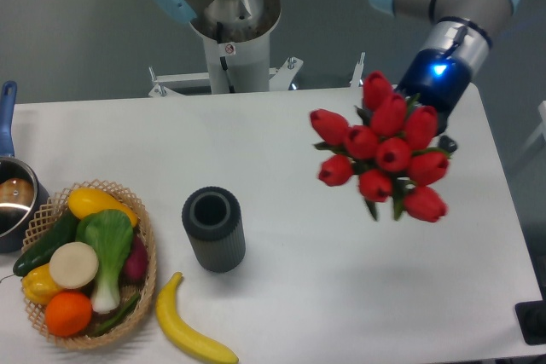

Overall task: Insert the flowers into the vase
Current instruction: 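Carry the red tulip bunch in the gripper over the black vase, then lower the tulip stems down into the black vase opening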

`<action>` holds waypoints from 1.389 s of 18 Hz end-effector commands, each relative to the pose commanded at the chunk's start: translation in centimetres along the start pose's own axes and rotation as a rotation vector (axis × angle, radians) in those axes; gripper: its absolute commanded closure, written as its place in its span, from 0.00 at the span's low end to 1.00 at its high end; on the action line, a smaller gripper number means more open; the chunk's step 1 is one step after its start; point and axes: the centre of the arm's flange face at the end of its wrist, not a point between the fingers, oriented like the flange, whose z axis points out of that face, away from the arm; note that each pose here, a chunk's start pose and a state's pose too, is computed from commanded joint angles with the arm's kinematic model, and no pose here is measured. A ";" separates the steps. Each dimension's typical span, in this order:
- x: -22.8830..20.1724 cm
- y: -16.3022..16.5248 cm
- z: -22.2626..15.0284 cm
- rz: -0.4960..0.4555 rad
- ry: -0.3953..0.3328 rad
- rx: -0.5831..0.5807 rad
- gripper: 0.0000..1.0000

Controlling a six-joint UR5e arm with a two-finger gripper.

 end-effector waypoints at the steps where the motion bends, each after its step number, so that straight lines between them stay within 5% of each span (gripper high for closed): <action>1: 0.6 -0.4 1.1 0.014 0.023 0.016 0.83; 10: 5.0 0.8 5.7 0.087 0.173 0.246 0.83; 25: 9.1 5.3 8.5 0.023 0.222 0.227 0.83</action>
